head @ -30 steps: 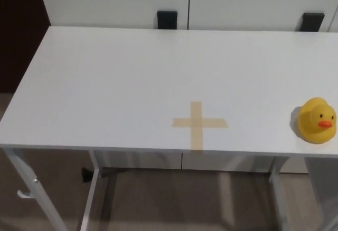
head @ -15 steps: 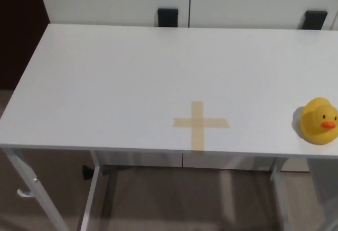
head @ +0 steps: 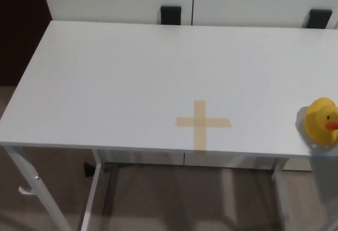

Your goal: The robot uses its right hand to push the yellow duck toy to the center of the white desk.

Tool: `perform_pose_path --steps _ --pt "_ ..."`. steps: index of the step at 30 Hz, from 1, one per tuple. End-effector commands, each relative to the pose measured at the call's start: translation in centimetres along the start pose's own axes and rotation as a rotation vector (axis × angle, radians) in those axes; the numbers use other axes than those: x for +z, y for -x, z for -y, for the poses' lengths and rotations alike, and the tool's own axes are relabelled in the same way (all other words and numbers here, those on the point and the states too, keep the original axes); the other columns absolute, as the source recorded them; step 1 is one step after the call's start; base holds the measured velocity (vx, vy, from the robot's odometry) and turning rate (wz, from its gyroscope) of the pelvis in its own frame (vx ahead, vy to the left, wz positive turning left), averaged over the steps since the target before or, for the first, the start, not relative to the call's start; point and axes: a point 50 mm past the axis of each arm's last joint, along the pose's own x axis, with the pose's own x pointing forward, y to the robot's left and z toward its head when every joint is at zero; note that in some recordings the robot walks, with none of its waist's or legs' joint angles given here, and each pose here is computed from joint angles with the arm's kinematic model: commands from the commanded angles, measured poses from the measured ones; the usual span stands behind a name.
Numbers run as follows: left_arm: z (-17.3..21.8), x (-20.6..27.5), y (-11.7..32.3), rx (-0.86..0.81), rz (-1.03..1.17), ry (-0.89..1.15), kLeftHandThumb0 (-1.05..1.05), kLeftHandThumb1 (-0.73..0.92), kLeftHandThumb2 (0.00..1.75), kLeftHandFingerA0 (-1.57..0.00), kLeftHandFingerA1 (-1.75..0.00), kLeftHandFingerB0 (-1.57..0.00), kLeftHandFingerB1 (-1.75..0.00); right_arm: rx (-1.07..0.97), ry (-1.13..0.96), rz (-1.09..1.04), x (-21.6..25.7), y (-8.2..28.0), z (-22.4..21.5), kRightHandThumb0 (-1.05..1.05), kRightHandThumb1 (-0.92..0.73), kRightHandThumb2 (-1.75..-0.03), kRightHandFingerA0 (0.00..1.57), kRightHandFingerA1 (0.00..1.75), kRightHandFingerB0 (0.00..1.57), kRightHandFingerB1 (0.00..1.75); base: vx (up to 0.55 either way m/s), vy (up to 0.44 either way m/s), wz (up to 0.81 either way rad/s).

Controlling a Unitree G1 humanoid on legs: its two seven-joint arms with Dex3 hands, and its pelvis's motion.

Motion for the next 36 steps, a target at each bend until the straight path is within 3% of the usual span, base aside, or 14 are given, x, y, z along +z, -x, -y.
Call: perform_pose_path --steps 1,2,3,9,11,22,23,30,35,36 --pt "-0.1 -0.1 0.0 -0.006 0.0 -0.001 -0.25 0.67 0.6 -0.66 -0.45 -0.75 -0.48 0.07 0.037 -0.009 -0.8 -0.2 -2.4 -0.83 -0.92 -0.74 0.2 0.42 0.09 0.34 0.0 0.0 0.0" --pt "-0.1 -0.2 0.1 -0.003 0.001 0.002 -0.21 0.67 0.6 -0.63 -0.44 -0.75 -0.48 0.099 0.037 -0.028 -1.3 -0.3 -3.3 -0.37 -0.51 -1.12 0.01 0.49 0.0 0.5 0.0 0.0 0.0" --pt "-0.1 -0.2 0.1 -0.002 0.001 0.0 -0.21 0.66 0.6 -0.61 -0.42 -0.77 -0.49 0.112 0.033 -0.042 -1.6 -0.3 -4.0 -0.85 -0.91 -0.74 0.21 0.42 0.1 0.32 0.0 0.0 0.0" --pt "-0.1 -0.3 0.1 -0.005 -0.003 -0.006 -0.21 0.68 0.6 -0.65 -0.43 -0.75 -0.47 0.115 0.027 -0.073 -2.2 -0.3 -4.8 -0.85 -0.92 -0.75 0.22 0.43 0.1 0.32 0.0 0.0 0.0" --pt "0.0 -0.4 0.1 -0.006 0.008 -0.015 -0.22 0.68 0.61 -0.69 -0.5 -0.75 -0.48 0.111 -0.022 -0.133 -3.2 -0.5 -5.5 -0.84 -0.92 -0.75 0.23 0.42 0.09 0.3 0.0 0.0 0.0" --pt "0.4 -0.1 0.1 -0.015 0.019 -0.041 -0.24 0.66 0.61 -0.69 -0.46 -0.75 -0.48 0.116 -0.148 -0.223 -5.0 -0.3 -7.3 -0.85 -0.92 -0.78 0.24 0.42 0.1 0.29 0.0 0.0 0.0" --pt "0.5 -0.2 0.1 -0.018 0.021 -0.04 -0.22 0.68 0.6 -0.68 -0.44 -0.81 -0.49 0.123 -0.153 -0.229 -5.1 -0.2 -7.6 -0.86 -0.92 -0.76 0.25 0.42 0.12 0.31 0.0 0.0 0.0" --pt "0.8 -0.2 0.0 -0.025 0.004 -0.017 -0.25 0.64 0.61 -0.69 -0.46 -0.75 -0.48 0.138 -0.158 -0.236 -5.0 -0.4 -8.8 -0.83 -0.92 -0.75 0.27 0.43 0.15 0.34 0.0 0.0 0.0" --pt "1.1 -0.2 0.1 -0.033 0.011 -0.014 -0.24 0.64 0.59 -0.68 -0.44 -0.8 -0.49 0.152 -0.107 -0.232 -4.6 -0.7 -9.4 -0.87 -0.92 -0.77 0.3 0.44 0.18 0.35 0.0 0.0 0.0" --pt "1.2 -0.3 0.1 -0.037 0.011 -0.016 -0.22 0.65 0.6 -0.71 -0.47 -0.79 -0.5 0.158 -0.093 -0.227 -4.5 -0.8 -9.5 -0.89 -0.83 -0.85 0.33 0.48 0.21 0.39 0.0 0.0 0.0"
